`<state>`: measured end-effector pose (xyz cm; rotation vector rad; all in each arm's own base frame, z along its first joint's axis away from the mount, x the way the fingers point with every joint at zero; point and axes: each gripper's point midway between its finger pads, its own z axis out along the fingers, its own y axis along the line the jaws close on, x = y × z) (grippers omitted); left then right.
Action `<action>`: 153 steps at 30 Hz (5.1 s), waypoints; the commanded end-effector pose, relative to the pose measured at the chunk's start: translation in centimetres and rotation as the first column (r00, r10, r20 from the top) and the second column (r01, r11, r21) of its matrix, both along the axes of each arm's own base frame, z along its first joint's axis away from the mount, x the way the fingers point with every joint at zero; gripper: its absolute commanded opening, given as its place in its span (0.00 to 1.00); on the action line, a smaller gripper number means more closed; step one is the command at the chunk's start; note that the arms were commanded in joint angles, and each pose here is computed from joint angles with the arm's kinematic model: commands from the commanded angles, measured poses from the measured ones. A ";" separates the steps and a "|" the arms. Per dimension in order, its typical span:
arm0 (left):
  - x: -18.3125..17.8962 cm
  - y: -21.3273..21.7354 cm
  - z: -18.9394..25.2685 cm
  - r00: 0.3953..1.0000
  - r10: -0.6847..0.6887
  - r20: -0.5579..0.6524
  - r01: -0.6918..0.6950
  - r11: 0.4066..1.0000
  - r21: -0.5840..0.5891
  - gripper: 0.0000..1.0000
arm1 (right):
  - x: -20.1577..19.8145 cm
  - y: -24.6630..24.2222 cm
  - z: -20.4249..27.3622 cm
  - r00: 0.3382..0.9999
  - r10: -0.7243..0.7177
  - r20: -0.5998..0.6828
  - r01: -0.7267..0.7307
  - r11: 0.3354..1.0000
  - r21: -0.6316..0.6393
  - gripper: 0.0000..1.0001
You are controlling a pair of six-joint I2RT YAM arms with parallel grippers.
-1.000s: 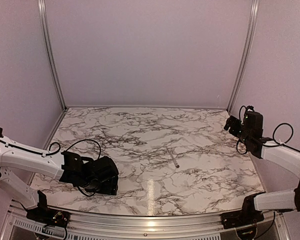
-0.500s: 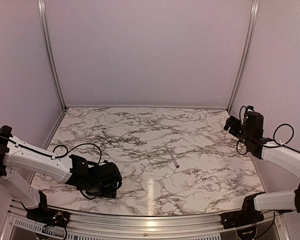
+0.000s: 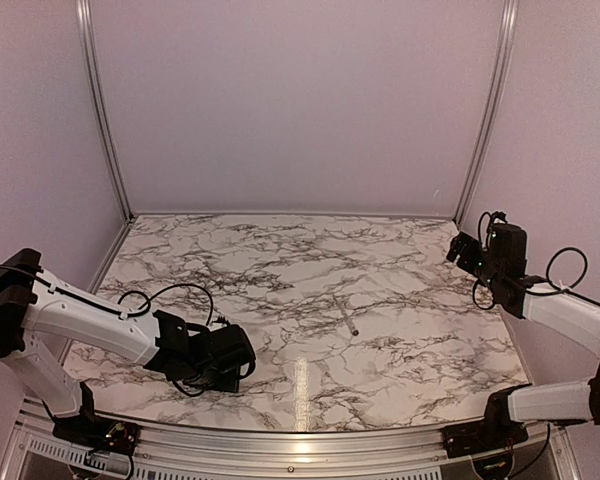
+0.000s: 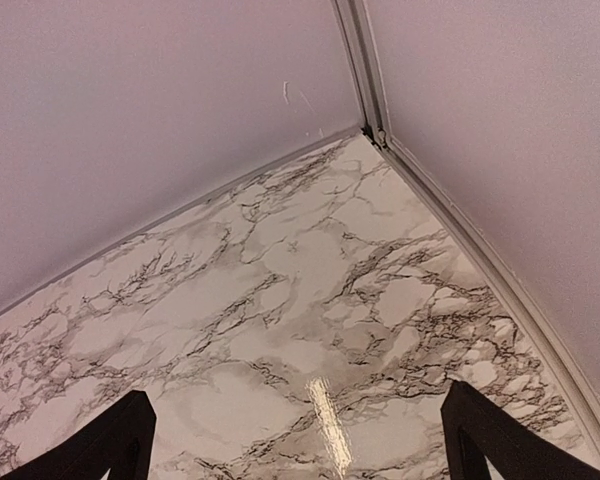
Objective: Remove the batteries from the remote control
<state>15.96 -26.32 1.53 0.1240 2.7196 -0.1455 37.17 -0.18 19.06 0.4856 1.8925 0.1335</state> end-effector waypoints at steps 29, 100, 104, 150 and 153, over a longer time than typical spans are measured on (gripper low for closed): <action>5.7 -9.6 8.4 0.889 -0.283 0.360 0.320 0.946 -0.047 0.33 | 1.1 7.8 2.3 0.951 0.299 0.073 -0.304 0.950 0.072 0.98; 4.4 -18.2 19.0 0.439 -0.667 0.602 0.810 0.004 -0.586 0.34 | -13.8 34.6 4.4 -0.126 0.937 0.326 -0.983 -0.161 0.082 0.31; 4.6 -18.4 19.2 0.441 -0.662 0.605 0.811 0.005 -0.585 0.36 | -13.5 34.7 4.3 -0.105 0.941 0.321 -0.984 -0.145 0.103 0.15; 9.9 -6.9 22.6 0.138 -0.330 0.934 0.785 0.611 0.100 0.99 | -7.6 32.1 6.8 0.431 0.787 0.441 -0.858 0.208 0.469 0.00; 9.4 -7.8 21.8 0.094 -0.362 0.927 0.815 0.563 0.137 0.92 | -7.4 32.6 7.2 0.429 0.784 0.448 -0.847 0.177 0.501 0.00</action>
